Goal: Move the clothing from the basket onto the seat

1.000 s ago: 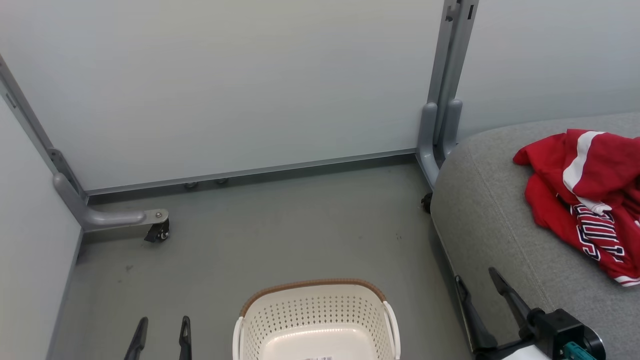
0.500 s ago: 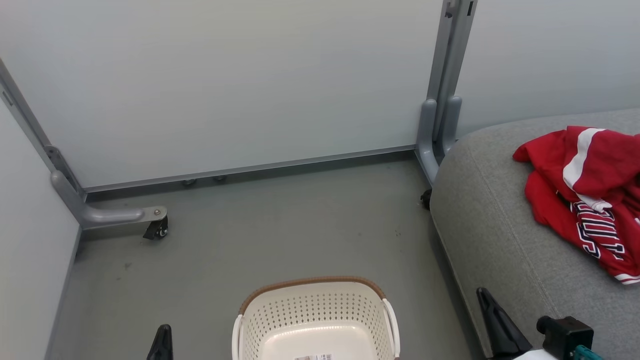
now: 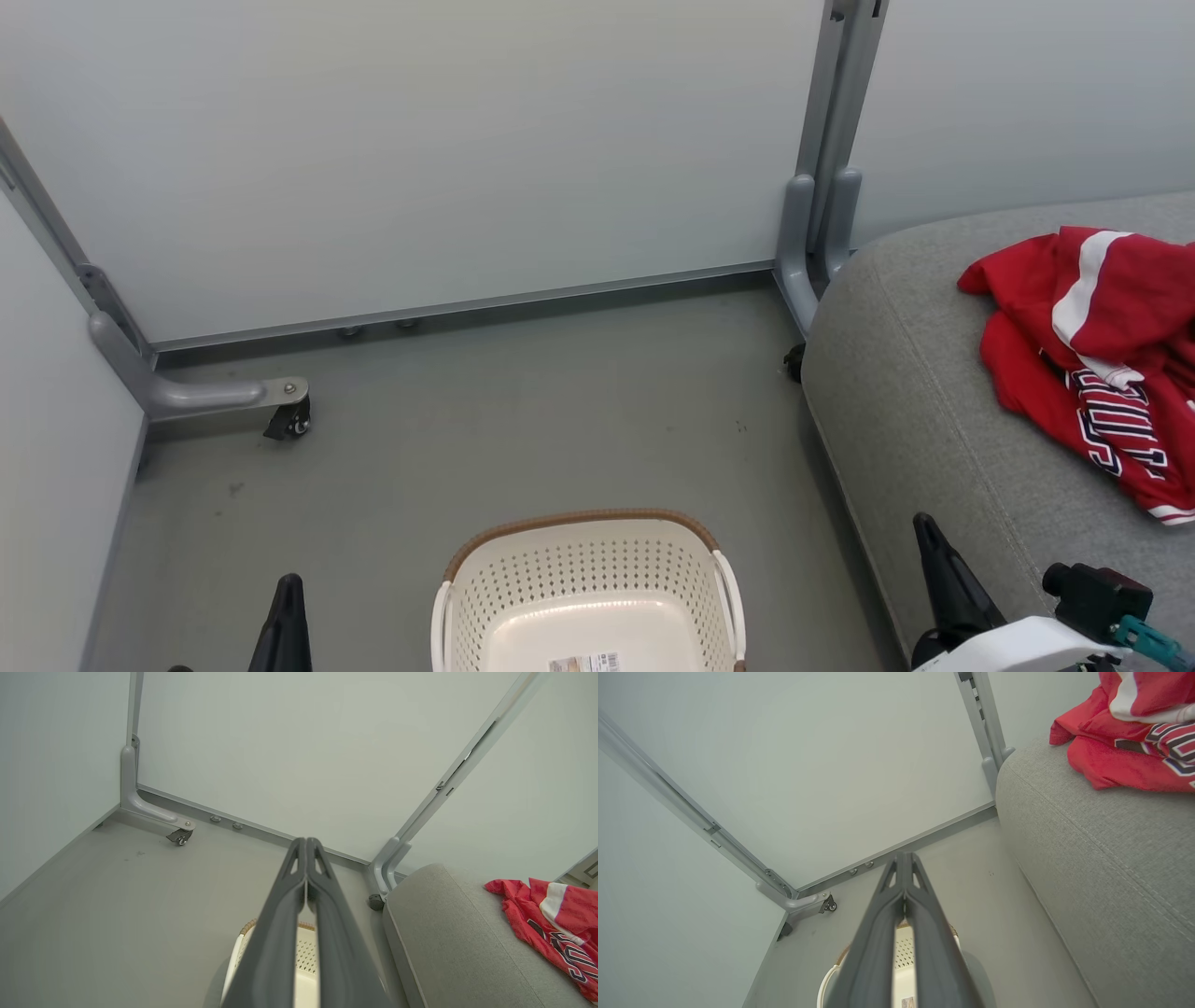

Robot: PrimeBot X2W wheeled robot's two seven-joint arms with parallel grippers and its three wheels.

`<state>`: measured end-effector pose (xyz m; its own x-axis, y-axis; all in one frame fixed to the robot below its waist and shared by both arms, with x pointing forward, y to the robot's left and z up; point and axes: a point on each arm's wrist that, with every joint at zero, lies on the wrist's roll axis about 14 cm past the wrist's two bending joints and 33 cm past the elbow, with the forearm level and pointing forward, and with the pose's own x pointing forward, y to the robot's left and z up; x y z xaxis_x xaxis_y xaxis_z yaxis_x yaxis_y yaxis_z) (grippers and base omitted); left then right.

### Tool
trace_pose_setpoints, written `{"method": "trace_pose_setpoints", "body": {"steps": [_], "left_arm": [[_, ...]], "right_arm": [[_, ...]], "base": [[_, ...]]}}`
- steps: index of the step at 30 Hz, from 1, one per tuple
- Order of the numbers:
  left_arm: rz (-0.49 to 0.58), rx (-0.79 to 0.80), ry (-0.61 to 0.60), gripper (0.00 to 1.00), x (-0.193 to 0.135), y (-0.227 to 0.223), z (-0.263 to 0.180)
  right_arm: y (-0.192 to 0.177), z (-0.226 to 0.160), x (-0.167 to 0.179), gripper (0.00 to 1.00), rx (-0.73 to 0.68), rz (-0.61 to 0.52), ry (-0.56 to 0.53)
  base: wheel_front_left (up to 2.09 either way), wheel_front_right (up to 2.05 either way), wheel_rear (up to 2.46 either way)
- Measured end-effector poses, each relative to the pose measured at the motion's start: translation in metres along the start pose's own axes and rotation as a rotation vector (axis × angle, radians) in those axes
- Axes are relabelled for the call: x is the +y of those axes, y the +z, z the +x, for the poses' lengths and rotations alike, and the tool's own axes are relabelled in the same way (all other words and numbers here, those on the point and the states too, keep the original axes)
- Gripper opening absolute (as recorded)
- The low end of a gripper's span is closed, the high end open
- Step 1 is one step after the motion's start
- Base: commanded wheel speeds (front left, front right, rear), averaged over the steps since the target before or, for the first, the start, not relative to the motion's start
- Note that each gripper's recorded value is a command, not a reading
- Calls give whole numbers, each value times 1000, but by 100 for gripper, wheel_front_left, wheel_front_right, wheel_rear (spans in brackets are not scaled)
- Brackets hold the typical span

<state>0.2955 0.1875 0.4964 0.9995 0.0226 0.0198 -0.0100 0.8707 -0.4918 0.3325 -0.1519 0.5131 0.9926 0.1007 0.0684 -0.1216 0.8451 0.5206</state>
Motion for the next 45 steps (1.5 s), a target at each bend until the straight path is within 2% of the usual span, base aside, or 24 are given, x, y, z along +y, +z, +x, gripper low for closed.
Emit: {"method": "trace_pose_setpoints", "body": {"steps": [20,45], "left_arm": [[-288,9,27,0,5,4,23],[-576,20,39,0,6,8,47]], "right_arm": [[8,13,-15,0,-7,274,-60],[15,26,-28,0,-19,553,-98]], "base": [[0,0,0],[0,0,0]]}}
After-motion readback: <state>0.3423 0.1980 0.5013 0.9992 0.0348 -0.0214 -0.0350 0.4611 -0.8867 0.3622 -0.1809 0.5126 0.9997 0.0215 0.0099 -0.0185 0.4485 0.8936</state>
